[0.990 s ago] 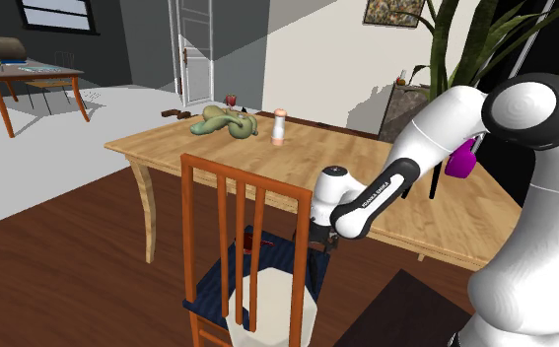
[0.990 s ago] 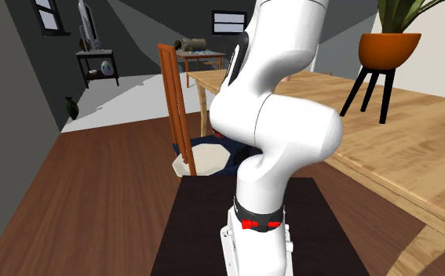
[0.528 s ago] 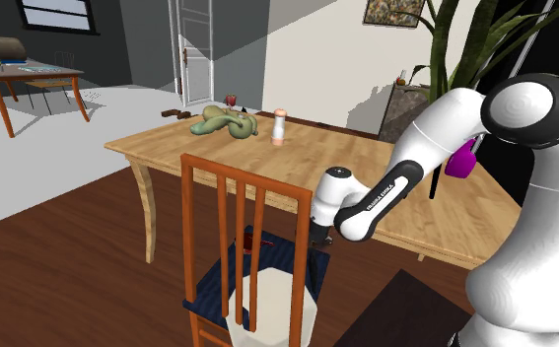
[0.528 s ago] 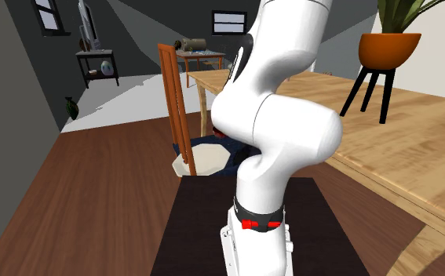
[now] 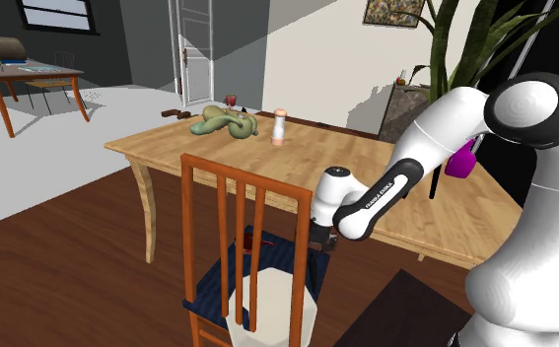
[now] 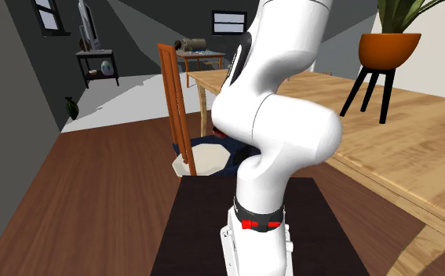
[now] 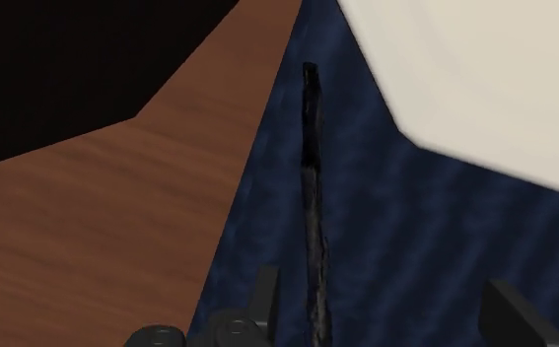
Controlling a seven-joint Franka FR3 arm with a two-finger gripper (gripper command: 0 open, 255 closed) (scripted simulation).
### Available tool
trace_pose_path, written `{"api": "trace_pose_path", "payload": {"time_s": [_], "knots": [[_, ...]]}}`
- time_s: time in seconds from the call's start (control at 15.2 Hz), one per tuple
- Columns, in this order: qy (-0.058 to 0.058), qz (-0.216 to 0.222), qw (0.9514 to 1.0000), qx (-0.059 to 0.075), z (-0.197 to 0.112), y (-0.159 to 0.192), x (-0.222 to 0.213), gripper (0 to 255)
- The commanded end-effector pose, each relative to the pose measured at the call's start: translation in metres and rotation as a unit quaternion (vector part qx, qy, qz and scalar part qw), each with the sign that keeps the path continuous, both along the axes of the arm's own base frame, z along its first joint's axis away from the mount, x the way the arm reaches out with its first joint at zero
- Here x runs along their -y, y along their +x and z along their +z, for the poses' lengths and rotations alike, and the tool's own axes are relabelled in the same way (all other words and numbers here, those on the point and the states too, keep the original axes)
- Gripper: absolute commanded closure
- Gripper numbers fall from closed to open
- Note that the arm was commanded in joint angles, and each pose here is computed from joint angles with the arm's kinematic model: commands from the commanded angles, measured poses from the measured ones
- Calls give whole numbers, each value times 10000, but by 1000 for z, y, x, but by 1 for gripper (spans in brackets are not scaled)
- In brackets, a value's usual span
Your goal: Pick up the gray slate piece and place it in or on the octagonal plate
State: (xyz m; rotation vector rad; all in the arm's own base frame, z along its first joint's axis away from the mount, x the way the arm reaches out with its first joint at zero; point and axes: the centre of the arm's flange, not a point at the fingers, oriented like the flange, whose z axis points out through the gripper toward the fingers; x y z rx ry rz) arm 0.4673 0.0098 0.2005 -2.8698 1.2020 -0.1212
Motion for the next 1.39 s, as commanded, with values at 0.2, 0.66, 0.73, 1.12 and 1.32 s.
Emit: {"api": "trace_pose_path", "payload": {"time_s": [0.2, 0.66, 0.73, 1.12, 1.32], "knots": [[7, 444, 9982, -403, -17, -9, 10, 0], [7, 444, 9982, -403, -41, -9, 10, 0], [7, 444, 9982, -403, -41, -9, 10, 0], [21, 444, 9983, -388, -37, -10, 18, 255], [5, 440, 9982, -402, -43, 0, 16, 255]]}}
